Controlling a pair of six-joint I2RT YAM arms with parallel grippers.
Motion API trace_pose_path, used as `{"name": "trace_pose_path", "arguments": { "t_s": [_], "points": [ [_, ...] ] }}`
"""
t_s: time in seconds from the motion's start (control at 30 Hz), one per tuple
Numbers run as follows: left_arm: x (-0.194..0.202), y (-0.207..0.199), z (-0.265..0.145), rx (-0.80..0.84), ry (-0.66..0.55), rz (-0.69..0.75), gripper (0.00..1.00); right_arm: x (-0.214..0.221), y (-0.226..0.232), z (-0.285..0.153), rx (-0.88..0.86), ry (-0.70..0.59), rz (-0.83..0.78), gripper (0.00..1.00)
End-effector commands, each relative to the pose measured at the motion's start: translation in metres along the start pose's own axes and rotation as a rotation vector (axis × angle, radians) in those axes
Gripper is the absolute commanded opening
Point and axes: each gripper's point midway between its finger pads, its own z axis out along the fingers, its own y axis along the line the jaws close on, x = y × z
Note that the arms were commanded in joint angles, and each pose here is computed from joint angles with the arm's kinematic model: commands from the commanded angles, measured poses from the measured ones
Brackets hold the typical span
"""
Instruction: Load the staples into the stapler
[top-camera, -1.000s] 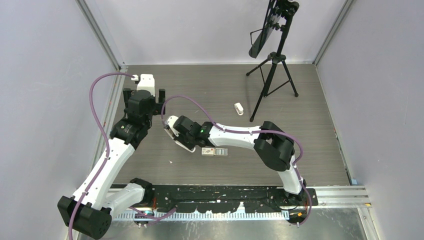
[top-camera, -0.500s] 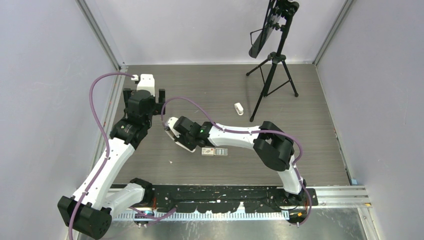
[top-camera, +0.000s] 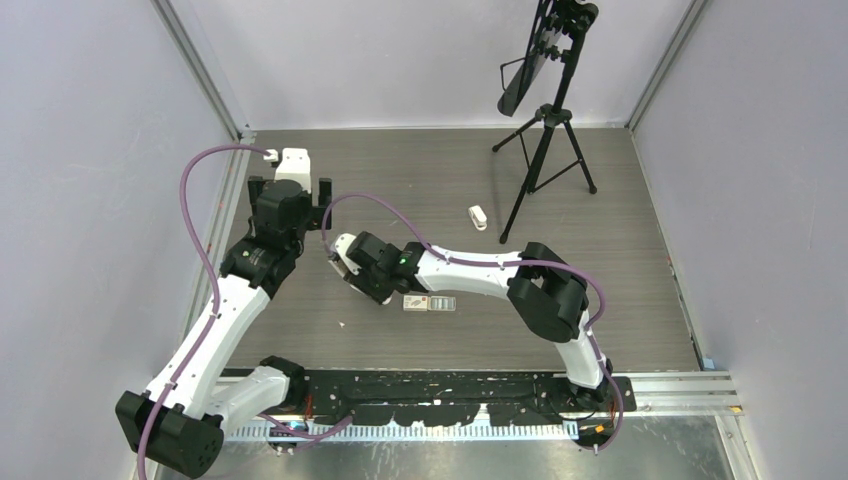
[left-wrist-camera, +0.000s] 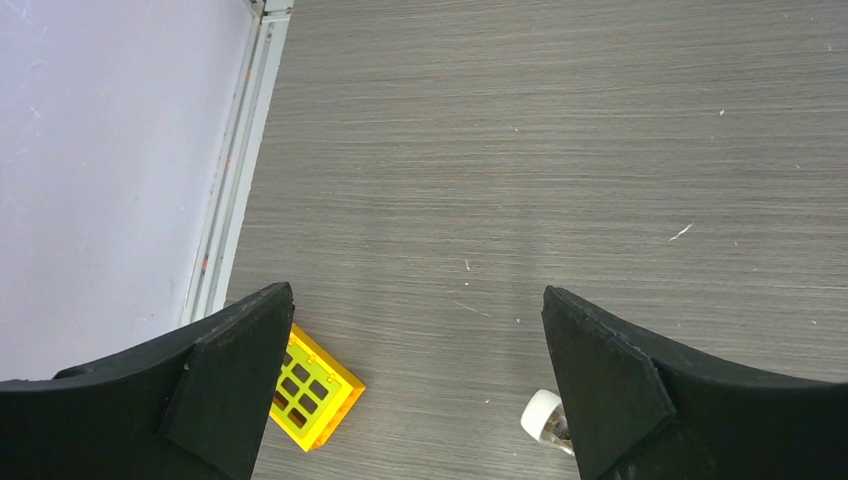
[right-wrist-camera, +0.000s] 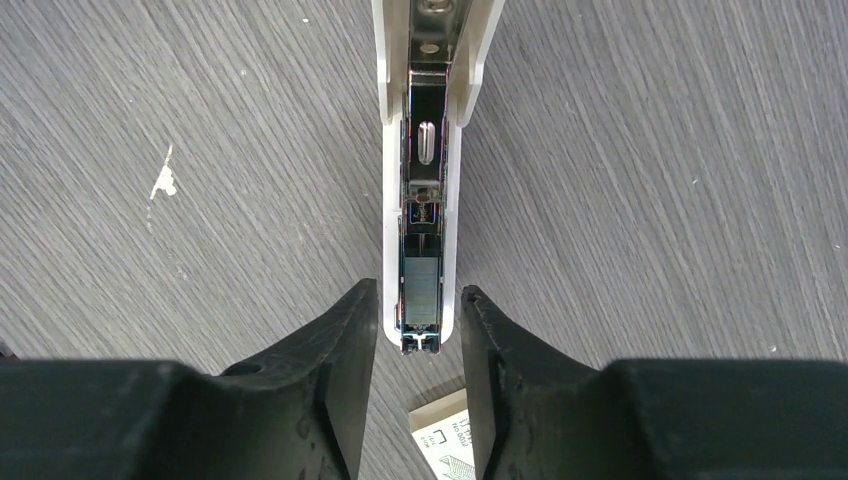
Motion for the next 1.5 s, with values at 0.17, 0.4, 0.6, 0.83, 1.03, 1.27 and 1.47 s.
{"name": "trace_pose_path", "arguments": {
  "t_s": [0.17, 0.4, 0.6, 0.83, 1.03, 1.27, 1.47],
  "points": [
    [-0.012, -0.004, 0.001, 0.014, -0.049, -0.039, 0.97, -0.042, -0.010, -0.025, 0.049, -0.131, 0.040, 0.45],
    [-0.006, -0.012, 0.008, 0.034, -0.013, -0.043, 0.98, -0.028, -0.008, -0.037, 0.014, -0.230, 0.033, 0.46],
    [0.000, -0.025, 0.008, 0.085, 0.041, -0.095, 0.98, -0.013, -0.008, -0.042, 0.016, -0.387, 0.015, 0.50],
    [0.035, -0.031, 0.006, 0.088, 0.157, -0.141, 0.98, -0.006, -0.004, -0.037, 0.010, -0.590, -0.092, 0.51],
    [0.064, -0.045, 0.004, 0.122, 0.250, -0.200, 0.98, -0.003, -0.007, -0.035, 0.054, -0.796, -0.123, 0.49],
    [0.088, -0.056, 0.007, 0.138, 0.293, -0.271, 0.98, -0.003, -0.010, -0.029, 0.069, -0.891, -0.103, 0.48],
    [0.097, -0.060, 0.011, 0.137, 0.321, -0.268, 0.98, -0.008, -0.007, -0.023, 0.045, -0.894, -0.113, 0.47]
  ]
}}
